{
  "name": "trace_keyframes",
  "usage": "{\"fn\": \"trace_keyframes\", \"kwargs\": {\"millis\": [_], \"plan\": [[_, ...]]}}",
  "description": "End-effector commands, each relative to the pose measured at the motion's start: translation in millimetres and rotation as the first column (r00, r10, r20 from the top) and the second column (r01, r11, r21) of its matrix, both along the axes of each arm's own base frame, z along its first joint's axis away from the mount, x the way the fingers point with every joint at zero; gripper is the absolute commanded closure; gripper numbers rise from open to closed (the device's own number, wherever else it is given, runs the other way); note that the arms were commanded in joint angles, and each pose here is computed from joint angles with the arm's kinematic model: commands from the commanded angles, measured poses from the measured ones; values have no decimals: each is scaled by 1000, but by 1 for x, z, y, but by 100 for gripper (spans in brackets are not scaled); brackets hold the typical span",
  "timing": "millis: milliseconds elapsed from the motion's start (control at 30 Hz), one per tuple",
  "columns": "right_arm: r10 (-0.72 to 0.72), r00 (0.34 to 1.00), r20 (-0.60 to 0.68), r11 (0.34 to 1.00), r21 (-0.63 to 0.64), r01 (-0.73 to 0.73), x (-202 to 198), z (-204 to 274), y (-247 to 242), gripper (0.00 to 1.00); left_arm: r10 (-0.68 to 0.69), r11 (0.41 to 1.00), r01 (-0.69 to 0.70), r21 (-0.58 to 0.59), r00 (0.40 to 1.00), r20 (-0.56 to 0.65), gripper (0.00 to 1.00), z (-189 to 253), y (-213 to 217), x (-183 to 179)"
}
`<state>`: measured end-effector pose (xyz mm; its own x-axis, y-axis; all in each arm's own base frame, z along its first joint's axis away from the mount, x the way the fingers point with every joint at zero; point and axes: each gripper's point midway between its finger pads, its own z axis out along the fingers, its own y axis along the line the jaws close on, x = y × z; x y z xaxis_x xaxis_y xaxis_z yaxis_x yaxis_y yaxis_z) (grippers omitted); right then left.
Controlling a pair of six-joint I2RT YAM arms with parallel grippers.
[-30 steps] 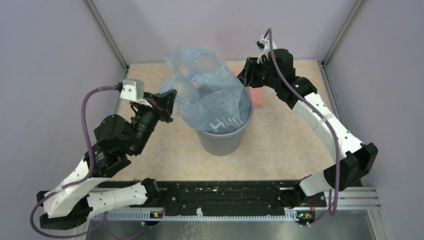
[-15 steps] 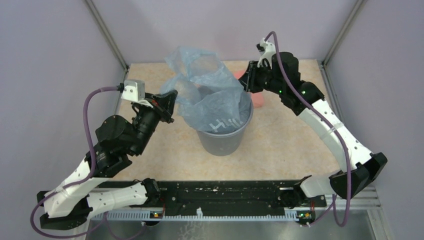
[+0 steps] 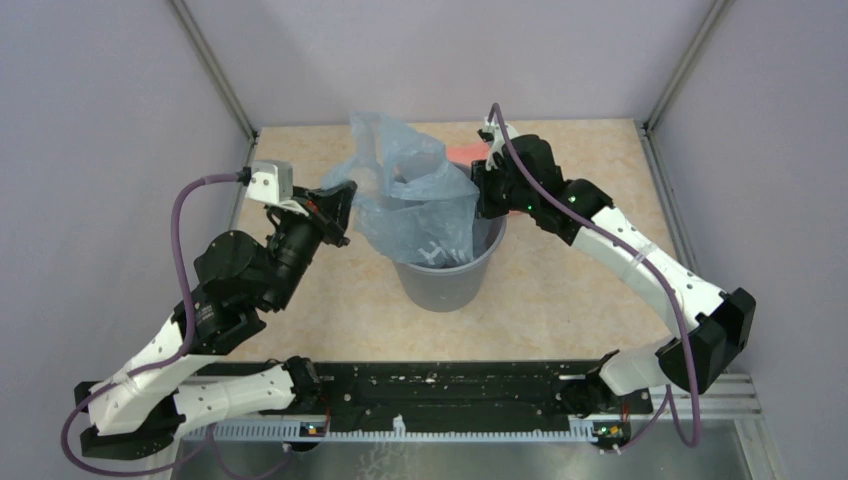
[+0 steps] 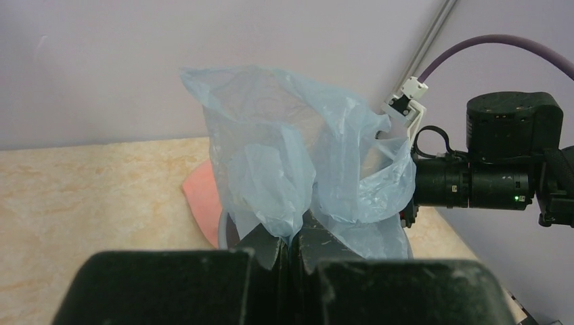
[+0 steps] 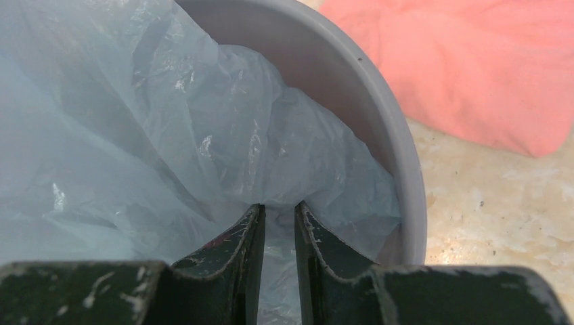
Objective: Put the trash bags into the trash bin
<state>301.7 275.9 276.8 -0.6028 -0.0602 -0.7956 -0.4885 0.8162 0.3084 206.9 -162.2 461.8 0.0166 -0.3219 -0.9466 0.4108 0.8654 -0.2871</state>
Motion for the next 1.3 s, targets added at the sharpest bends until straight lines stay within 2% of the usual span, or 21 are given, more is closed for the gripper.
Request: {"fn": "trace_keyframes", "kwargs": {"millis": [0, 200, 400, 533, 633, 767, 967, 1100, 1167, 1267], "plan": [[-21, 997, 75, 999, 32, 18, -2, 30, -4, 76, -3, 1000, 4, -27, 1000, 25, 100, 7, -3, 1], [-67, 987, 142, 997, 56, 60, -12, 67, -24, 65, -3, 1000, 3, -14, 1000, 12, 100, -1, -10, 5], [-126, 967, 221, 990, 85, 109, -23, 95, -50, 46, -25, 1000, 25, 3, 1000, -6, 100, -9, -25, 9], [-142, 953, 266, 987, 107, 118, -35, 111, -64, 40, -21, 1000, 22, 17, 1000, -18, 100, -13, -31, 13], [-115, 949, 294, 988, 129, 80, -48, 119, -69, 35, -18, 999, 19, 27, 999, -31, 100, -19, -35, 16], [-2, 956, 295, 987, 152, -45, -68, 119, -57, 31, -12, 999, 14, 37, 999, -44, 100, -23, -39, 19], [67, 964, 258, 989, 108, -98, -68, 95, -36, 30, 1, 999, 2, 51, 998, -57, 100, -29, -43, 23], [61, 969, 239, 996, 52, -76, -58, 75, -26, 32, 16, 997, -10, 72, 997, -76, 100, -38, -46, 30], [47, 974, 223, 998, 32, -55, -52, 63, -23, 38, 27, 996, -20, 82, 996, -86, 100, -42, -46, 34], [-10, 981, 195, 1000, -23, 15, -40, 39, -28, 58, 42, 994, -30, 106, 992, -115, 100, -53, -46, 41]]}}
